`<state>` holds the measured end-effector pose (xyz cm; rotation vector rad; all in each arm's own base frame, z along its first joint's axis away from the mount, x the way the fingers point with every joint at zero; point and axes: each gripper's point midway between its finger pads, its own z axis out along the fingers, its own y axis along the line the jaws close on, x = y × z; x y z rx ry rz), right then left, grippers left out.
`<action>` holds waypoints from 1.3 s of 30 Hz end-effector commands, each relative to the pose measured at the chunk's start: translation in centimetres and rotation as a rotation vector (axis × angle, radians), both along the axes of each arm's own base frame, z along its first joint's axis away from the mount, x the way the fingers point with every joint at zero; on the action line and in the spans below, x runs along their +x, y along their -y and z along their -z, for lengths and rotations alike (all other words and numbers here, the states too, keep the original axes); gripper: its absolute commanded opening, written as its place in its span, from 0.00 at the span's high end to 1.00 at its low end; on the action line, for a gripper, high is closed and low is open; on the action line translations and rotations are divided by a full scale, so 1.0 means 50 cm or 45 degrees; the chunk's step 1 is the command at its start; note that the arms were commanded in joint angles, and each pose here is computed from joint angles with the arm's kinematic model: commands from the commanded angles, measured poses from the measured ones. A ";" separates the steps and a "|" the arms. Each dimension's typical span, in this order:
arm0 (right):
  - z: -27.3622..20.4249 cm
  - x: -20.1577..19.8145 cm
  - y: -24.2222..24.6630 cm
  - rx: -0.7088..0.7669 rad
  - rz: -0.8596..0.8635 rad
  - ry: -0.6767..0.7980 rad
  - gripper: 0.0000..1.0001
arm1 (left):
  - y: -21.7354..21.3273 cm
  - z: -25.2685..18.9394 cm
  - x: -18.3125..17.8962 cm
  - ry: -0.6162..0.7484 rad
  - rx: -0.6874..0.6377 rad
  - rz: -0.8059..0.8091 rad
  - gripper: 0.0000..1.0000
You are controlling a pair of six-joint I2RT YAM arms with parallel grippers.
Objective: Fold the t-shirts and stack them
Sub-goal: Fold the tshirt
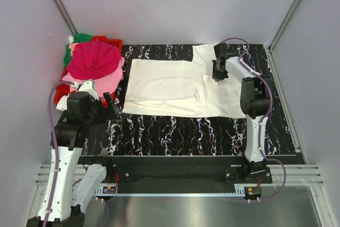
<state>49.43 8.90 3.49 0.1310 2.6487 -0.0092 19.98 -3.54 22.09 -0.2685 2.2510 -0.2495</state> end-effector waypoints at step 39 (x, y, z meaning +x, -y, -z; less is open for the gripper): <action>-0.055 -0.393 0.161 0.507 0.805 -0.231 0.00 | 0.117 0.208 0.157 -0.387 -0.375 -0.117 0.09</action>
